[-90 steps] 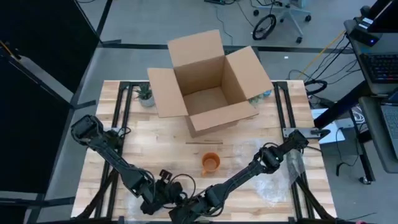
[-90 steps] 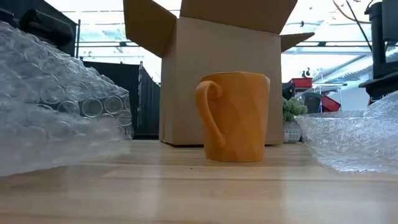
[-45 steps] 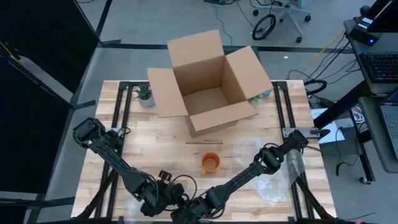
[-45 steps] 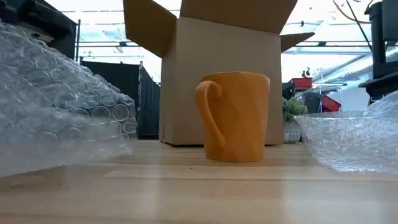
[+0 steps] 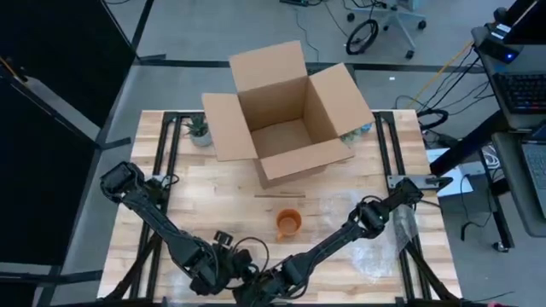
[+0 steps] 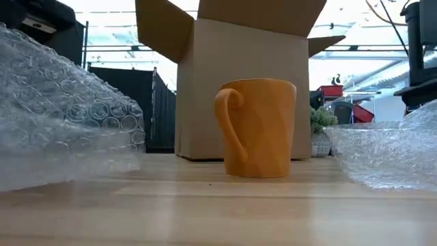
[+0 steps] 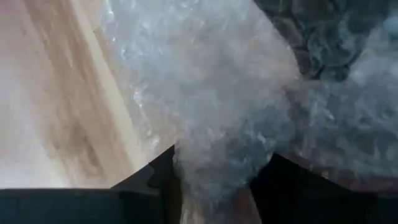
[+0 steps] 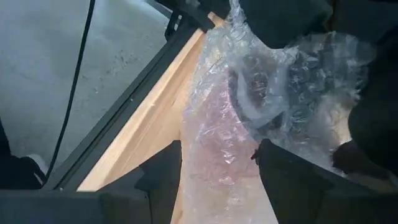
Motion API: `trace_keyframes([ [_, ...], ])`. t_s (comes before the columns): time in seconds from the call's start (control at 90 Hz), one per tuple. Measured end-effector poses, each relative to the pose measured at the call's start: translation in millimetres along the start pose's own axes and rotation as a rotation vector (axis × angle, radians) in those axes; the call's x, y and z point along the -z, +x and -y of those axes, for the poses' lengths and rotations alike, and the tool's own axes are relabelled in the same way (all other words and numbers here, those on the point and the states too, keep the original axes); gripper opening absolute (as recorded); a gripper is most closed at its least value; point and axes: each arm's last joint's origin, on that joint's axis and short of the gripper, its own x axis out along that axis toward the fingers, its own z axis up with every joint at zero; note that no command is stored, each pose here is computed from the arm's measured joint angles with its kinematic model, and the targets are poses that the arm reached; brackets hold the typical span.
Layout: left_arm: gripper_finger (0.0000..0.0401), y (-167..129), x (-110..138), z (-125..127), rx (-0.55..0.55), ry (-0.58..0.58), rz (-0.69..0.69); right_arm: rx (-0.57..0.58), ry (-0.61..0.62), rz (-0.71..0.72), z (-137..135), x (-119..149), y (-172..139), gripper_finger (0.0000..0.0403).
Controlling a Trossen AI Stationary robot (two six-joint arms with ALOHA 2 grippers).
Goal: Wrap mug
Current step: Wrap the pink mug with transparent bubble wrap
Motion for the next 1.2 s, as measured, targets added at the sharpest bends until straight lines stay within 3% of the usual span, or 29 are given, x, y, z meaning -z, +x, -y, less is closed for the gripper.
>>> trace_keyframes([
  [0.389,0.014,-2.9,1.3,-0.1,-0.01,0.008,-0.013,0.037,-0.016,-0.006,3.4,-2.5,-4.3,0.0192],
  [0.611,0.014,-4.9,-2.1,0.6,-0.006,0.017,0.03,0.111,-0.162,0.039,3.6,-12.9,-11.8,0.0192],
  [0.744,0.014,-4.7,-2.9,1.7,0.006,0.036,0.041,0.116,-0.175,0.07,5.8,-14.3,-8.8,0.0192],
  [0.856,0.014,-3.9,-1.7,2.2,0.01,0.045,0.034,0.092,-0.188,0.107,3.6,-9.4,3.5,0.0192],
  [1.2,0.014,-1.7,4.1,0.3,-0.01,0.028,-0.031,0.126,-0.276,0.017,-3.8,9.1,20.4,0.0192],
])
